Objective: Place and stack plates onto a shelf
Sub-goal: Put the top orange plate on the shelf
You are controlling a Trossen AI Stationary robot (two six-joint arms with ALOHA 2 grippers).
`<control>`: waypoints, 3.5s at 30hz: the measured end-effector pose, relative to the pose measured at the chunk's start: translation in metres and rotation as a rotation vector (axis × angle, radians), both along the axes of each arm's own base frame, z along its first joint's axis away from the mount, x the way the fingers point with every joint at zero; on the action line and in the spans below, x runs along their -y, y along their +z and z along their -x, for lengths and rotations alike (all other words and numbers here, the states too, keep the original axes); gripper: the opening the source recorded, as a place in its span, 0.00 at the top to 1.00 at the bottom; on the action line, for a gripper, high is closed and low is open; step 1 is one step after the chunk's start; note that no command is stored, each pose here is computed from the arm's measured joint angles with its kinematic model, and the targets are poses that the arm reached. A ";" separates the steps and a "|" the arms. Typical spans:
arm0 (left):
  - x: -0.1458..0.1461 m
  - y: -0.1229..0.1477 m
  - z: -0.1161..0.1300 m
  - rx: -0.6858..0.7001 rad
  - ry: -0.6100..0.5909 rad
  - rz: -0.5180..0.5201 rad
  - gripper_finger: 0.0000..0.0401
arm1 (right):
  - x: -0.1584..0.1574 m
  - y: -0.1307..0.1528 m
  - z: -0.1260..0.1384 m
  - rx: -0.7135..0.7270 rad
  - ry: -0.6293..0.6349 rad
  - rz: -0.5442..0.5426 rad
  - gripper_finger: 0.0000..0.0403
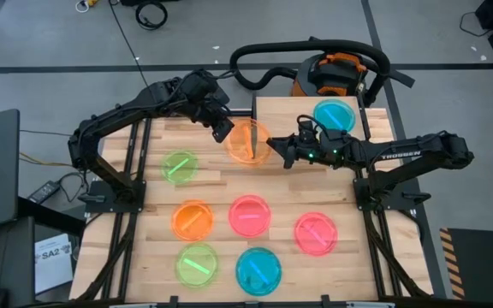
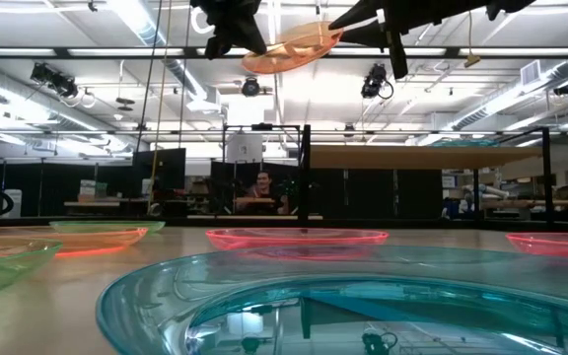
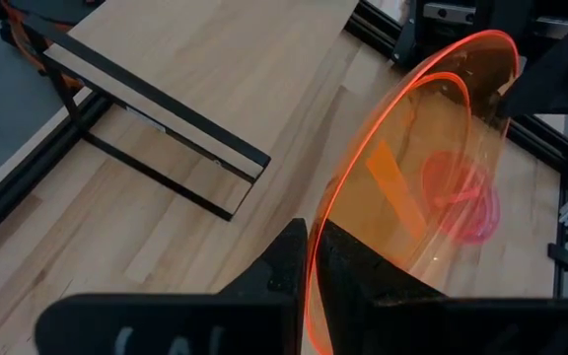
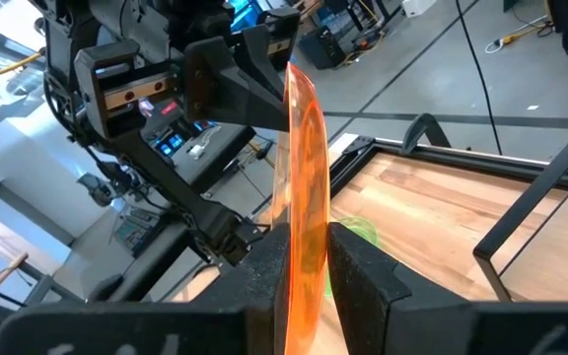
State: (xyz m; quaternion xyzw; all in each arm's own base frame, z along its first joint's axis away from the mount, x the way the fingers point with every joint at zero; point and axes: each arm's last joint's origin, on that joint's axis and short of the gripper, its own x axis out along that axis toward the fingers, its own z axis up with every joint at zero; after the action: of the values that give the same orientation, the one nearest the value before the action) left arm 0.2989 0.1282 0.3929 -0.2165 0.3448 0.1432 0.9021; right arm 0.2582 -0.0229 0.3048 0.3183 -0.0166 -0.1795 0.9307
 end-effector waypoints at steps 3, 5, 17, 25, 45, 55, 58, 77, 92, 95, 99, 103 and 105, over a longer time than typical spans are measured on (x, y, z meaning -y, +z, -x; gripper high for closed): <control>0.000 0.000 0.000 -0.001 -0.004 -0.004 0.92 | 0.000 0.000 0.000 0.000 -0.001 0.000 0.81; 0.000 0.000 0.000 -0.003 -0.019 -0.018 0.92 | 0.000 0.000 0.000 0.000 -0.002 0.000 0.82; 0.001 0.000 0.000 0.002 -0.035 -0.018 0.87 | 0.001 0.000 0.000 -0.005 -0.013 0.000 0.92; 0.000 0.001 -0.001 0.005 -0.048 -0.036 0.78 | 0.001 0.000 0.000 -0.004 -0.021 0.001 0.93; 0.002 0.019 0.016 0.088 -0.049 -0.051 0.73 | 0.020 -0.001 0.003 -0.013 -0.113 0.003 0.96; 0.010 0.043 0.049 0.132 -0.067 -0.126 0.73 | 0.031 -0.003 0.005 -0.035 -0.135 -0.003 0.96; 0.016 0.049 0.062 0.114 -0.095 -0.179 0.73 | 0.033 -0.003 0.006 -0.035 -0.126 -0.005 0.96; 0.058 -0.033 0.117 0.367 -0.157 -0.327 0.73 | 0.042 0.026 0.047 0.049 -0.141 -0.016 0.97; 0.062 -0.148 0.125 0.416 -0.071 -0.197 0.73 | 0.063 0.021 0.092 -0.066 -0.317 -0.154 0.97; 0.062 -0.153 0.125 0.430 -0.069 -0.185 0.73 | 0.069 0.014 0.093 -0.129 -0.360 -0.175 0.97; 0.062 -0.153 0.125 0.441 -0.072 -0.189 0.73 | 0.079 0.007 0.093 -0.173 -0.407 -0.194 0.97; 0.062 -0.150 0.124 0.466 -0.073 -0.199 0.73 | 0.090 0.001 0.091 -0.202 -0.447 -0.207 0.97; 0.062 -0.149 0.124 0.481 -0.081 -0.200 0.73 | 0.095 -0.003 0.089 -0.223 -0.463 -0.217 0.97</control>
State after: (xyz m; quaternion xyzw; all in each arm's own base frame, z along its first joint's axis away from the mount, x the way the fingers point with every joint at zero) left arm 0.1754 0.0661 0.2442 -0.1400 0.1128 0.0845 0.9801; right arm 0.1695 -0.1180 0.3014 0.3821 0.0329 -0.4218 0.8216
